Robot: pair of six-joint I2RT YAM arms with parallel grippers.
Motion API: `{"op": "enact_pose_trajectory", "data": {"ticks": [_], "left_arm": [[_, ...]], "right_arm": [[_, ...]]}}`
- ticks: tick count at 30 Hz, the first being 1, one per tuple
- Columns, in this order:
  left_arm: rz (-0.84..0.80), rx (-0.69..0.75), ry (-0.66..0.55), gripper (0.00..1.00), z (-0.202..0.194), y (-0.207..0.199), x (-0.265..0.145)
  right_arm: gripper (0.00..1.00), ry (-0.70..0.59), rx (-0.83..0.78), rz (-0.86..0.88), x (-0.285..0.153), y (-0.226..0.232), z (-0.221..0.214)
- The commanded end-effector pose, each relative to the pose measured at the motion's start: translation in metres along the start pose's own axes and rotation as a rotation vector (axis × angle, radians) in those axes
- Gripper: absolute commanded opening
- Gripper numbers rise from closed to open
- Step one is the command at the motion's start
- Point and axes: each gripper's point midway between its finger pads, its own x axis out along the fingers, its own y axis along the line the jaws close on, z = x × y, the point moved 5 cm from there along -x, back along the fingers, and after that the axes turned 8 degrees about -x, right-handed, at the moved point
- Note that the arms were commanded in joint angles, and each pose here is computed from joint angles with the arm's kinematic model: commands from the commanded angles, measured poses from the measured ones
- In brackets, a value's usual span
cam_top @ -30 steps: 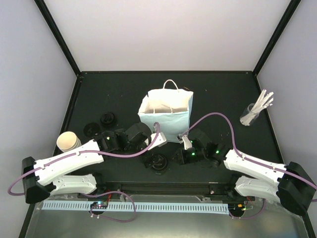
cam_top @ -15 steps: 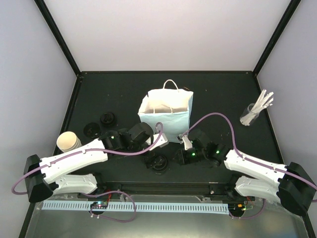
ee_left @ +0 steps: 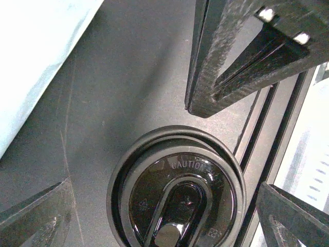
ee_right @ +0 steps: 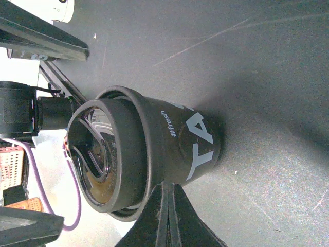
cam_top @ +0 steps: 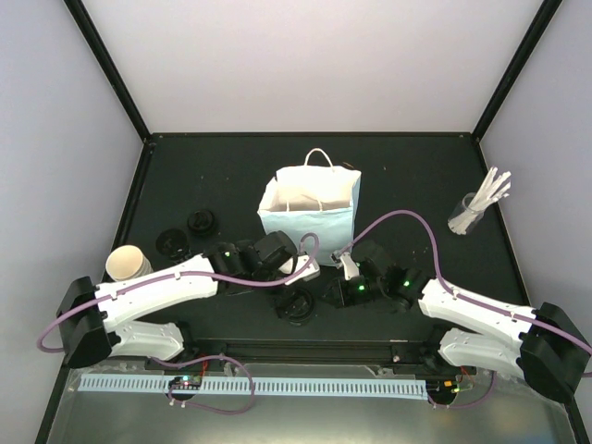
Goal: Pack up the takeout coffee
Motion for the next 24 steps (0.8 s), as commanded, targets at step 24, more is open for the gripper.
{"op": "enact_pose_trajectory", "data": {"ticks": [24], "left_arm": [[0.056,0.135,0.110,0.92,-0.006,-0.012,0.015]], "right_arm": [[0.01,-0.034,-0.023,0.028,-0.005,0.009,0.010]]}}
